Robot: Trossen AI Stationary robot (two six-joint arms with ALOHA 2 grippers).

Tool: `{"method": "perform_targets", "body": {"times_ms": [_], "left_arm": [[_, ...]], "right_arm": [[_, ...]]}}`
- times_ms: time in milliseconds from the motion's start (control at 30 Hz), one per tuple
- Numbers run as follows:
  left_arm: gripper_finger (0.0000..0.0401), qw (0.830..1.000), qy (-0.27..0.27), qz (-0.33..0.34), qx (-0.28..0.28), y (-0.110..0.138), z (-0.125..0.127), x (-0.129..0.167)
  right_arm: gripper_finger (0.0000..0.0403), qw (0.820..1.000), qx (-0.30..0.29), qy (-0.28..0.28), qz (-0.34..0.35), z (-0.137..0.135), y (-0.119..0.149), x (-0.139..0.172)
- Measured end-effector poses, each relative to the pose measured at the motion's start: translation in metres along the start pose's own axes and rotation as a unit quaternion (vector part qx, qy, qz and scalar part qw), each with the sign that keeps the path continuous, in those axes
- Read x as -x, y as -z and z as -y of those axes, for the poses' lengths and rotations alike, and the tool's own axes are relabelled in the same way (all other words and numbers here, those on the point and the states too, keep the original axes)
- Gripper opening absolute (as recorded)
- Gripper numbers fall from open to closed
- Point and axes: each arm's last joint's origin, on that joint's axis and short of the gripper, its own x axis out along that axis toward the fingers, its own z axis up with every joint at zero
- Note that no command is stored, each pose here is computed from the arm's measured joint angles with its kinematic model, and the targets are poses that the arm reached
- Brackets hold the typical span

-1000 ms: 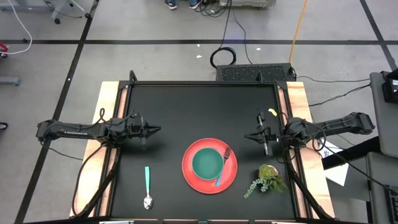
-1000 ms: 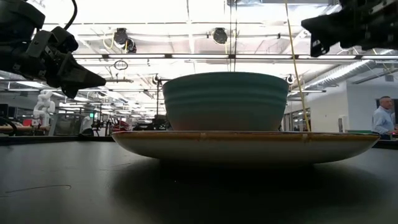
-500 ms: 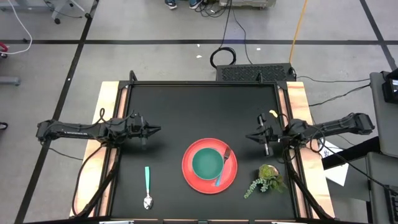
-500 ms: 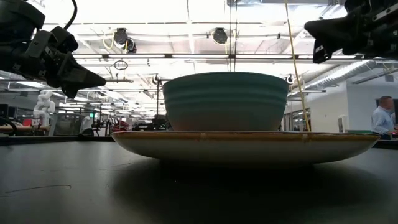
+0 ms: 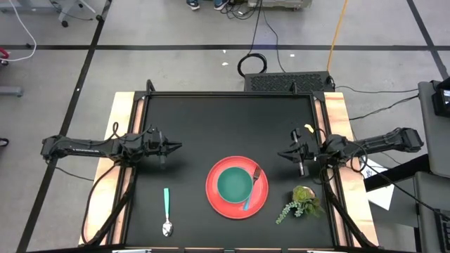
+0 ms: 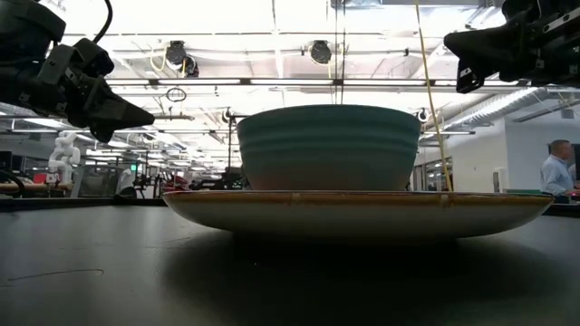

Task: Set table place
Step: Put the green spoon into the green bowl on the orange plate

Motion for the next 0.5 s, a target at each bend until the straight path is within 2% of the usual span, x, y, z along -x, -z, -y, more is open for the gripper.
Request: {"method": "perform_targets", "body": {"times_ms": [100,200,400,500], "left_arm": [[0.0031,1.0,0.001,0.0,-0.001,0.0,0.0,0.0],[0.0031,0.999,0.036,0.014,0.003,-0.004,0.003,0.0],[0.0031,0.986,0.097,0.139,0.005,-0.028,0.009,0.005],[0.0031,0.976,0.118,0.181,0.006,-0.037,0.012,0.008]], "right_arm": [[0.0,1.0,0.0,0.0,0.0,0.0,0.0,0.0],[0.0,1.0,0.001,0.0,0.0,0.0,0.0,0.0],[0.0,1.0,0.004,-0.001,0.0,0.0,0.0,0.0],[0.0,1.0,0.004,-0.001,0.0,0.0,0.0,0.0]]}}
